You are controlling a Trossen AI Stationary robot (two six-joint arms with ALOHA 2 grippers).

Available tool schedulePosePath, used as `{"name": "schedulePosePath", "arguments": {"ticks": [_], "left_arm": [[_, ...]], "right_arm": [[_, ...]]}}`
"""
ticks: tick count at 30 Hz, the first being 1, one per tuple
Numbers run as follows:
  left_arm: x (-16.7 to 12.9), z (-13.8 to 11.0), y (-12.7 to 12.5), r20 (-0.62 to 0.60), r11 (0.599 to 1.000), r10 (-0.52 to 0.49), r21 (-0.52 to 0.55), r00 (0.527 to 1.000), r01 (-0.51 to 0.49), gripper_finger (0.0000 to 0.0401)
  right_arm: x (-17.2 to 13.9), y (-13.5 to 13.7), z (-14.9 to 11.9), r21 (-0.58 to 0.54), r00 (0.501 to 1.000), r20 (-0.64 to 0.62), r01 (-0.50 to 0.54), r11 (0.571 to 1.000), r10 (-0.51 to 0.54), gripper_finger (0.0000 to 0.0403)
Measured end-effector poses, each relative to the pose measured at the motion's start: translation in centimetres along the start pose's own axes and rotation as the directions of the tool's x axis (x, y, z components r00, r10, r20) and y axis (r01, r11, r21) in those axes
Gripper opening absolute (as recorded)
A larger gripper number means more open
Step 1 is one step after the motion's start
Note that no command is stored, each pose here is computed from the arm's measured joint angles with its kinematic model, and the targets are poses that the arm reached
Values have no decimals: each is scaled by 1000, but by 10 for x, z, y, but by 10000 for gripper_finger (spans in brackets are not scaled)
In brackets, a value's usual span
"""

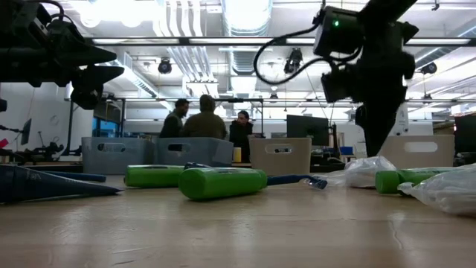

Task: Pick & Place Travel size toiletries
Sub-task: Put the white cotton pack into the white bin

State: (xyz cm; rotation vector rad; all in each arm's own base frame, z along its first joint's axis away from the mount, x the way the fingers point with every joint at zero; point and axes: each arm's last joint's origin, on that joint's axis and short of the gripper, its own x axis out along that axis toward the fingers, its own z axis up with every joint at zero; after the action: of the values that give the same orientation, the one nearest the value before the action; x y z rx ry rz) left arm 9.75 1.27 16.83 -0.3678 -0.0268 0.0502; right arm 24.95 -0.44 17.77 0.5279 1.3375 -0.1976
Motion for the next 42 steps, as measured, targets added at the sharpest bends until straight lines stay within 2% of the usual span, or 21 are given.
{"name": "schedulePosePath", "arguments": {"ticks": [3,7,10,16,24,29,38,42], "left_arm": [[0,0,0,0,1000,0,0,1000,0,156],[0,0,0,0,1000,0,0,1000,0,156],[0,0,0,0,1000,0,0,1000,0,156],[0,0,0,1,1000,1,0,1000,-1,156],[0,0,0,0,1000,1,0,1000,-1,156],[0,0,0,0,1000,1,0,1000,-1,156],[0,0,0,1,1000,1,0,1000,-1,156],[0,0,0,0,1000,1,0,1000,-1,156]], "right_arm": [[13,4,-1,-44,997,-17,68,997,-69,327],[27,10,4,-114,998,7,61,992,-61,327],[38,13,8,-124,998,17,55,991,-54,331],[58,11,10,-127,996,-44,75,989,-81,323],[45,13,10,-185,999,1,48,982,-48,244],[33,11,8,-197,994,56,102,975,-93,191],[34,9,3,-178,996,35,83,981,-78,94],[33,10,3,-176,997,34,76,981,-71,64]]}}
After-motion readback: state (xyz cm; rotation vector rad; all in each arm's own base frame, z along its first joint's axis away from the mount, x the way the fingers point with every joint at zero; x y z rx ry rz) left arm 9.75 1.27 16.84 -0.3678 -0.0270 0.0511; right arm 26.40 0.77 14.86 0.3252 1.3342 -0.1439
